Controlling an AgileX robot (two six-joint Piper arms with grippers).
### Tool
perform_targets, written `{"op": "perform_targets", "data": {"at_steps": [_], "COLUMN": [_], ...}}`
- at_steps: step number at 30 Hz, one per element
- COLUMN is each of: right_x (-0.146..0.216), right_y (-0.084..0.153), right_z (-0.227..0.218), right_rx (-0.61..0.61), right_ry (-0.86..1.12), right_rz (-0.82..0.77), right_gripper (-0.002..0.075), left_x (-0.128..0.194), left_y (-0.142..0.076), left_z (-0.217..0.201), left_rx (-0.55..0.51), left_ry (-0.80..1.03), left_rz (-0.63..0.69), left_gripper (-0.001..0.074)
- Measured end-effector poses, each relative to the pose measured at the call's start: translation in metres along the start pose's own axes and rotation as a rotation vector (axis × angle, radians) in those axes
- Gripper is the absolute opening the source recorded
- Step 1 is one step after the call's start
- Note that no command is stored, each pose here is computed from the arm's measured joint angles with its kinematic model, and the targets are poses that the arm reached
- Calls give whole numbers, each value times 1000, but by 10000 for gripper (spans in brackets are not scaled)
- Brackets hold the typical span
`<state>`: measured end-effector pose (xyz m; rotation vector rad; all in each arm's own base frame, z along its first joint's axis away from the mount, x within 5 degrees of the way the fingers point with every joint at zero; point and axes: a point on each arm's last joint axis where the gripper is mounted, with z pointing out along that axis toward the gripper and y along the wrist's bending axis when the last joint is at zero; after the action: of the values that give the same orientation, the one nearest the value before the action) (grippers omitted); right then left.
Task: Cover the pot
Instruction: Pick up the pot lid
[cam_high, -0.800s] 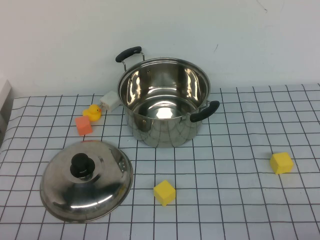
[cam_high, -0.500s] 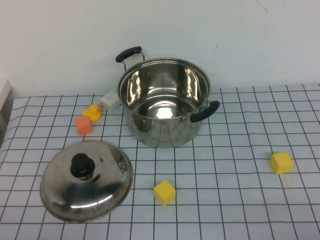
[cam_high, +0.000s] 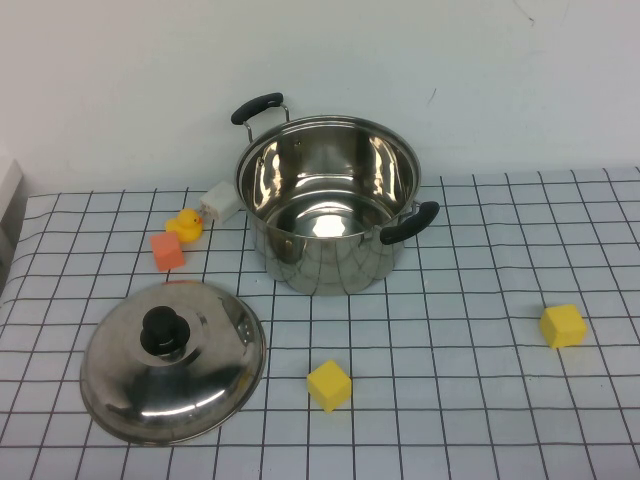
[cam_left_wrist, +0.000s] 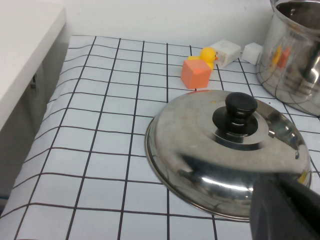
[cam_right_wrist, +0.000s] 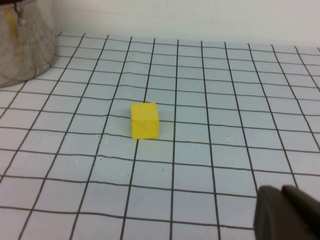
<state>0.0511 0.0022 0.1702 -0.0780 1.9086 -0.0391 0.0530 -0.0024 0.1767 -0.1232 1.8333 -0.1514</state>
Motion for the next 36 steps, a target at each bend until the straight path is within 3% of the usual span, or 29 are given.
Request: {"op": "perform_targets", "data": {"at_steps": [19,30,36], "right_x": [0,0,0], "right_y": [0,0,0], "right_z": [0,0,0], "right_rx": [0,0,0], "right_ry": [0,0,0], "right_rz": [0,0,0], "right_gripper": [9,9,9], "left_x": [-4,-55,-69], "left_y": [-1,-9,-11], "left_z": [0,-19,-33], "left_rx": [8,103,141], "left_ry": [-50,-652,-865], "left_rz": [0,0,-9], "left_gripper": [-1,-1,-2]}}
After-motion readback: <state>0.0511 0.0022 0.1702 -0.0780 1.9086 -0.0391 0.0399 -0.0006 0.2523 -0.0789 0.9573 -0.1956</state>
